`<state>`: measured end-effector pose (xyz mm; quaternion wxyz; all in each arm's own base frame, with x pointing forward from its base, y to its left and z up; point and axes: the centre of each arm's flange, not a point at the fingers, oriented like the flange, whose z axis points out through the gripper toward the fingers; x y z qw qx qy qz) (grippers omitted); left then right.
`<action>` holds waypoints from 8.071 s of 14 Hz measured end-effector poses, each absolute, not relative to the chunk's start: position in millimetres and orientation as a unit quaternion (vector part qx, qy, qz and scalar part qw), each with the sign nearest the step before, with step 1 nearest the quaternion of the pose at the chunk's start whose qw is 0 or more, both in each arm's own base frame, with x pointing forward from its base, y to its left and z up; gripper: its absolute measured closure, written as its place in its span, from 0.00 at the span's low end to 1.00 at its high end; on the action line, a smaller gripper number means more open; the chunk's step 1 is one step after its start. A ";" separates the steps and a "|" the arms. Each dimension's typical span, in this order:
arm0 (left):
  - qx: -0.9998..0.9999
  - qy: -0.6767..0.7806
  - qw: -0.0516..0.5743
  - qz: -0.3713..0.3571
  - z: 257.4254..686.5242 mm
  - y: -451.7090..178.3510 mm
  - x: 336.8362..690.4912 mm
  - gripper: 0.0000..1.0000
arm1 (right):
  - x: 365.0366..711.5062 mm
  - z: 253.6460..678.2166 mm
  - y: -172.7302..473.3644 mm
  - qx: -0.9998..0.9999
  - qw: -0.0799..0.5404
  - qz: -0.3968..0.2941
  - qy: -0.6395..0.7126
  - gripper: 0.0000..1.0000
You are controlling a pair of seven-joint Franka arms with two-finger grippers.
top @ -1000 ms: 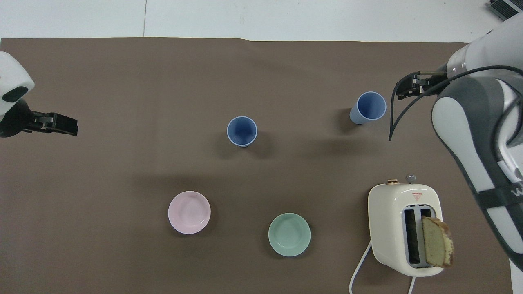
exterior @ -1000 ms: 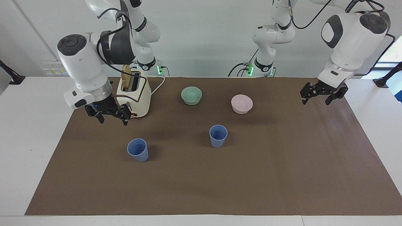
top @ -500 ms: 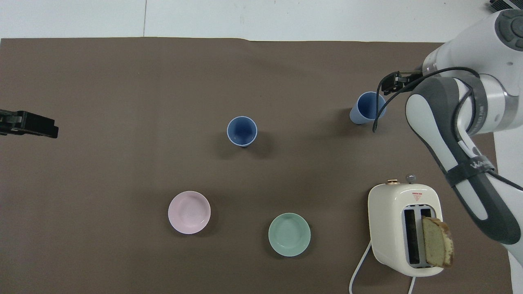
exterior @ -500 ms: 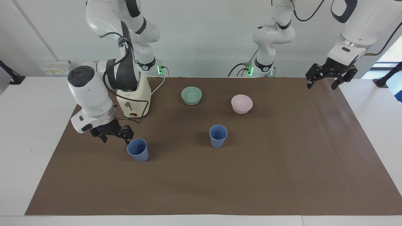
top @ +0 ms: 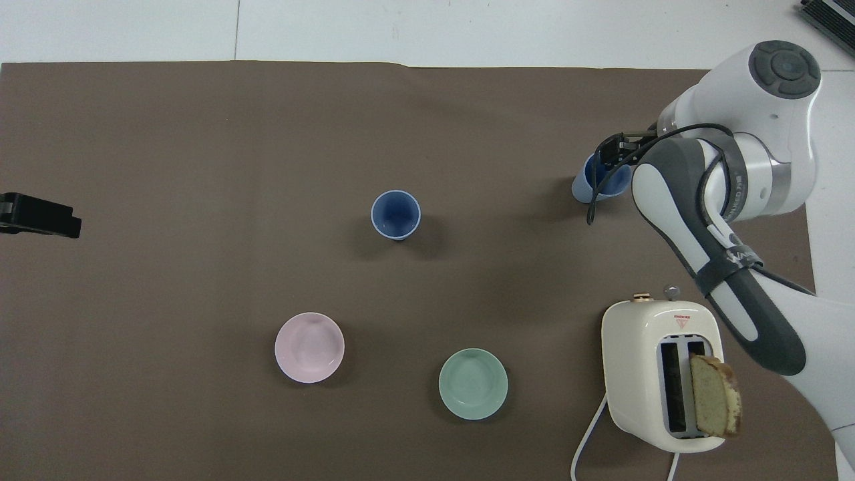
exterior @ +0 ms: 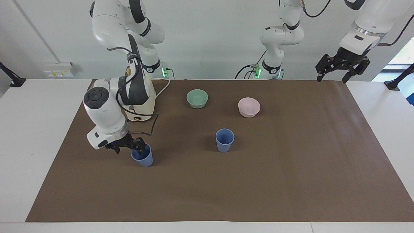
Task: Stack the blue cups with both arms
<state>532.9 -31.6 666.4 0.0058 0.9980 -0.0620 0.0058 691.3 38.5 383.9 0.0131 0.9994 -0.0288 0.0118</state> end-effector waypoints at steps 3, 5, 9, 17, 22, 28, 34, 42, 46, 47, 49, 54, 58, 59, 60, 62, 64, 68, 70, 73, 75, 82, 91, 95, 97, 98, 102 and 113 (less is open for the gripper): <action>0.998 -0.063 0.006 0.001 663.6 -31.8 532.2 0.00 | 689.1 375.1 40.4 1.000 0.013 0.011 -0.027 0.07; 0.998 -0.063 0.008 -0.001 661.8 -32.3 531.9 0.00 | 688.9 374.8 40.8 1.000 0.013 0.011 -0.027 0.32; 0.998 -0.063 0.014 -0.002 661.3 -33.6 530.9 0.00 | 689.0 375.9 40.8 1.000 0.013 0.012 -0.027 0.75; 0.998 -0.064 0.016 -0.001 662.9 -34.3 529.6 0.00 | 683.1 445.5 67.5 0.998 -0.002 0.064 -0.010 0.95; 0.998 -0.064 0.016 0.000 663.8 -34.3 528.9 0.00 | 648.6 513.7 153.4 0.997 -0.026 0.078 0.005 0.95; 0.998 -0.064 0.016 0.000 663.9 -34.3 528.7 0.00 | 588.9 541.7 303.7 0.997 -0.048 0.064 -0.019 0.95; 0.998 -0.064 0.016 0.000 663.9 -34.3 528.7 0.00 | 571.6 531.0 358.0 0.996 -0.063 0.057 -0.035 0.95; 0.998 -0.064 0.016 0.000 663.9 -34.3 528.7 0.00 | 592.6 482.5 372.2 0.995 -0.080 0.048 -0.041 0.95; 0.998 -0.064 0.016 0.000 663.9 -34.3 528.6 0.00 | 598.3 484.2 370.3 0.993 -0.089 0.061 -0.045 0.95; 0.998 -0.064 0.016 0.000 663.9 -34.3 528.6 0.00 | 599.4 484.0 370.5 0.993 -0.092 0.064 -0.045 0.95; 0.998 -0.064 0.016 0.000 663.9 -34.3 528.6 0.00 | 600.7 480.3 371.0 0.993 -0.093 0.064 -0.046 0.95; 0.998 -0.064 0.016 -0.001 663.9 -34.3 528.6 0.00 | 603.2 459.1 372.6 0.994 -0.090 0.052 -0.045 0.95; 0.998 -0.064 0.016 -0.001 663.9 -34.3 528.6 0.00 | 602.9 441.2 371.2 0.994 -0.085 0.043 -0.045 0.95; 0.998 -0.064 0.016 -0.001 663.9 -34.3 528.6 0.00 | 602.7 438.2 370.9 0.994 -0.085 0.043 -0.045 0.95; 0.998 -0.064 0.016 -0.001 663.9 -34.3 528.6 0.00 | 602.5 435.8 370.9 0.994 -0.085 0.044 -0.045 0.95; 0.998 -0.064 0.016 -0.001 664.0 -34.3 528.6 0.00 | 601.7 433.0 371.1 0.995 -0.085 0.042 -0.044 0.95; 0.998 -0.064 0.016 -0.001 664.0 -34.3 528.5 0.00 | 601.2 431.9 371.1 0.995 -0.084 0.041 -0.044 0.92; 0.998 -0.064 0.016 0.000 664.1 -34.3 528.5 0.00 | 602.8 437.4 369.3 0.994 -0.086 0.046 -0.046 0.70; 0.998 -0.064 0.016 0.000 664.1 -34.3 528.5 0.00 | 606.1 453.7 360.0 0.993 -0.089 0.057 -0.052 0.62; 0.998 -0.064 0.016 0.000 664.1 -34.3 528.5 0.00 | 605.1 502.2 325.4 0.993 -0.075 0.070 -0.065 0.28; 0.998 -0.064 0.016 0.000 664.1 -34.3 528.5 0.00 | 603.2 535.3 289.7 0.994 -0.057 0.073 -0.064 0.08; 0.998 -0.064 0.016 -0.001 664.1 -34.3 528.4 0.00 | 580.9 622.8 157.0 0.998 -0.018 0.051 -0.039 0.00; 0.998 -0.064 0.016 -0.001 664.1 -34.3 528.4 0.00 | 574.0 634.3 110.3 0.998 -0.003 0.032 -0.058 0.00; 0.998 -0.064 0.016 -0.001 664.1 -34.3 528.4 0.00 | 574.7 636.0 87.6 0.997 0.001 0.028 -0.067 0.00; 0.998 -0.064 0.016 -0.001 664.1 -34.3 528.4 0.00 | 568.7 642.3 75.8 0.998 0.008 0.022 -0.065 0.00; 0.998 -0.064 0.016 -0.001 664.1 -34.3 528.4 0.00 | 564.8 646.8 68.6 0.998 0.011 0.020 -0.061 0.00; 0.998 -0.064 0.016 -0.001 664.1 -34.3 528.4 0.00 | 544.9 665.8 56.5 0.998 0.018 0.011 -0.060 0.00; 0.998 -0.064 0.016 -0.001 664.1 -34.3 528.4 0.00 | 525.8 664.6 54.9 0.999 0.019 -0.036 -0.031 0.00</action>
